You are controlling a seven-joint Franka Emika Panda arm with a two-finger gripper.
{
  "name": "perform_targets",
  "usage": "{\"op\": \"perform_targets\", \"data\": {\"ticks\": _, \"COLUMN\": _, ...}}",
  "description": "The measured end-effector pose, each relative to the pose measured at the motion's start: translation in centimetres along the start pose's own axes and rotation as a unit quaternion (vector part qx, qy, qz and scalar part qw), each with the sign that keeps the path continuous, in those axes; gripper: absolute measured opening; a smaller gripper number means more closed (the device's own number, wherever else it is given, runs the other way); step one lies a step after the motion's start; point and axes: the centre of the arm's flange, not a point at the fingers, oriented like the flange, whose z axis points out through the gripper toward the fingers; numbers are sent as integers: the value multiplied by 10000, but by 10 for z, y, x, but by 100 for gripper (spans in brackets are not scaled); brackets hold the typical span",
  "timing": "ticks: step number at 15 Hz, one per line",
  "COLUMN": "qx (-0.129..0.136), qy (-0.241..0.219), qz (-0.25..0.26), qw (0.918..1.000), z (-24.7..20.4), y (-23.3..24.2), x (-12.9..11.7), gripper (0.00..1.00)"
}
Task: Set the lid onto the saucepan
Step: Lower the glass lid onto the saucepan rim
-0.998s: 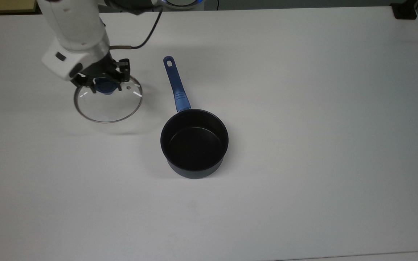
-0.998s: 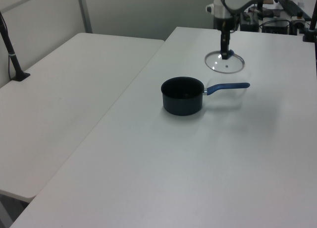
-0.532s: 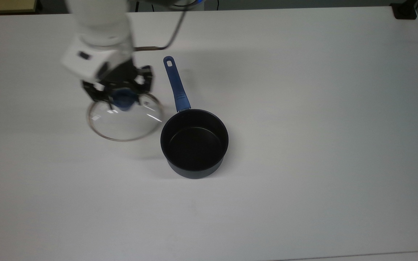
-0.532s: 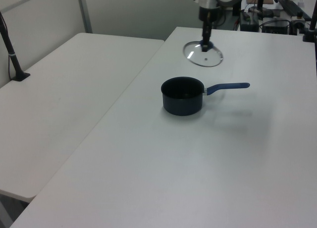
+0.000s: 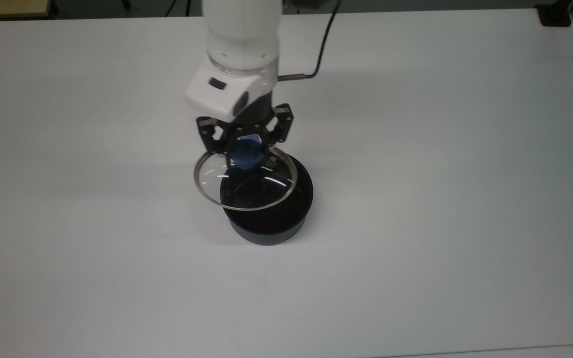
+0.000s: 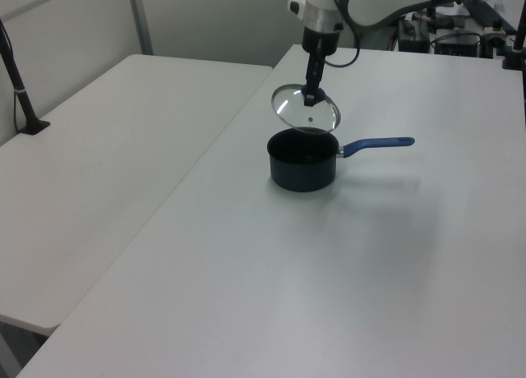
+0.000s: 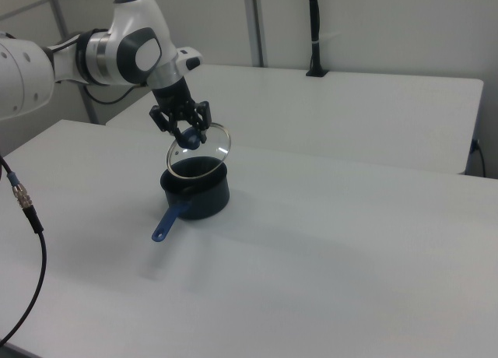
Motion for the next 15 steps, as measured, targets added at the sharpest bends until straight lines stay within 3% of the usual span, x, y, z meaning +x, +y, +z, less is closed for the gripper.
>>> {"op": "perform_targets", "data": {"ticks": 8, "qx": 43, "qy": -178, "qz": 201, "qw": 9996, "z": 26, "y": -13, "x": 3, "gripper": 60}}
{"op": "perform_targets", "data": {"ticks": 15, "qx": 231, "qy": -183, "qz": 403, "qw": 9988, "z": 30, "y": -18, "x": 4, "gripper": 60}}
